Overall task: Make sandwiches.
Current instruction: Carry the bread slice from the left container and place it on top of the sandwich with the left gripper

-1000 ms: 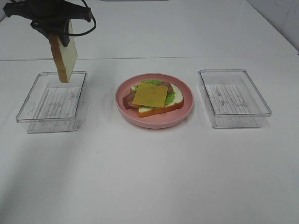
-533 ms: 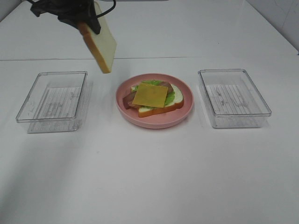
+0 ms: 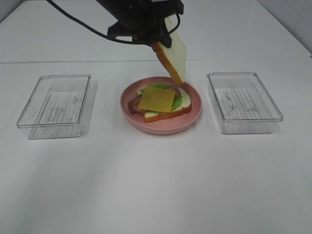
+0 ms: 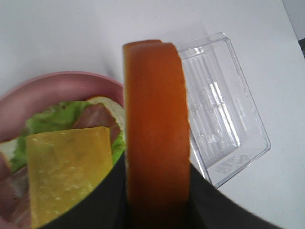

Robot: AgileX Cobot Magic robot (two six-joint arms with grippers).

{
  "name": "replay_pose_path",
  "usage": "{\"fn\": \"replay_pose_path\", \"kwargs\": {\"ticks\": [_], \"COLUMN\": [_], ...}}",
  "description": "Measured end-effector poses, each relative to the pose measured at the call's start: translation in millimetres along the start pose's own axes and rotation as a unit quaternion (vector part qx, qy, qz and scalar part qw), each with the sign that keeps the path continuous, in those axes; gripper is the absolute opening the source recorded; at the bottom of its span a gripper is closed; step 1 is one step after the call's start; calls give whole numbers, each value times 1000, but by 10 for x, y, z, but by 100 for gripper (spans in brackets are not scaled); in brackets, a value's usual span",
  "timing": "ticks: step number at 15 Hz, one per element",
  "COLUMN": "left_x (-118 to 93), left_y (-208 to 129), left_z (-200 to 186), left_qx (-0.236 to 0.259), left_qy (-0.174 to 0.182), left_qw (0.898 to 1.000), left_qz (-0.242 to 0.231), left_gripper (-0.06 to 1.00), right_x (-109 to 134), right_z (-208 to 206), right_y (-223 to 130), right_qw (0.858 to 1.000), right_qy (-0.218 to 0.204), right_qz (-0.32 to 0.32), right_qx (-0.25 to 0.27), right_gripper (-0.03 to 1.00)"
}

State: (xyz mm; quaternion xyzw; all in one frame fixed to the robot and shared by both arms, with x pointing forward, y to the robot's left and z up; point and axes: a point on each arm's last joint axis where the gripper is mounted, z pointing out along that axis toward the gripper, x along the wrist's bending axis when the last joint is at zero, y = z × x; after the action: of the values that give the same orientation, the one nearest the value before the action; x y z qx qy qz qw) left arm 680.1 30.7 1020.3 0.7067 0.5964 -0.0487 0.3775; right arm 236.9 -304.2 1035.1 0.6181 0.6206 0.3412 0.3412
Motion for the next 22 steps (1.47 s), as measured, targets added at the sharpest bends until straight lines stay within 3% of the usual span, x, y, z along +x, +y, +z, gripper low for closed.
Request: {"fn": "replay_pose_path", "kwargs": {"ticks": [4, 7, 14, 19, 20, 21, 22], "left_x": [132, 222, 485, 517, 523, 537, 563], "left_y": [-144, -198, -160, -173, -176, -185, -197], "left_z": [452, 610, 606, 607, 607, 606, 607], "left_qx": [17, 22, 37, 41, 43, 47, 52], "left_qy": [-30, -31, -16, 4, 7, 14, 28], "left_qw": [998, 997, 994, 995, 995, 996, 996], "left_qz": [-53, -67, -104, -89, -87, -80, -71], "left_gripper": [19, 19, 19, 19, 22, 34, 59], "right_x": [0, 0, 0, 0, 0, 0, 0], "right_z": [0, 0, 0, 0, 0, 0, 0], "right_y": [0, 0, 0, 0, 0, 0, 0], "right_qw": [1000, 1000, 1000, 1000, 1000, 1000, 1000], "right_qy": [0, 0, 0, 0, 0, 0, 0], "right_qz": [0, 0, 0, 0, 0, 0, 0], "right_qx": [0, 0, 0, 0, 0, 0, 0], "right_gripper": [98, 98, 98, 98, 98, 98, 98]}}
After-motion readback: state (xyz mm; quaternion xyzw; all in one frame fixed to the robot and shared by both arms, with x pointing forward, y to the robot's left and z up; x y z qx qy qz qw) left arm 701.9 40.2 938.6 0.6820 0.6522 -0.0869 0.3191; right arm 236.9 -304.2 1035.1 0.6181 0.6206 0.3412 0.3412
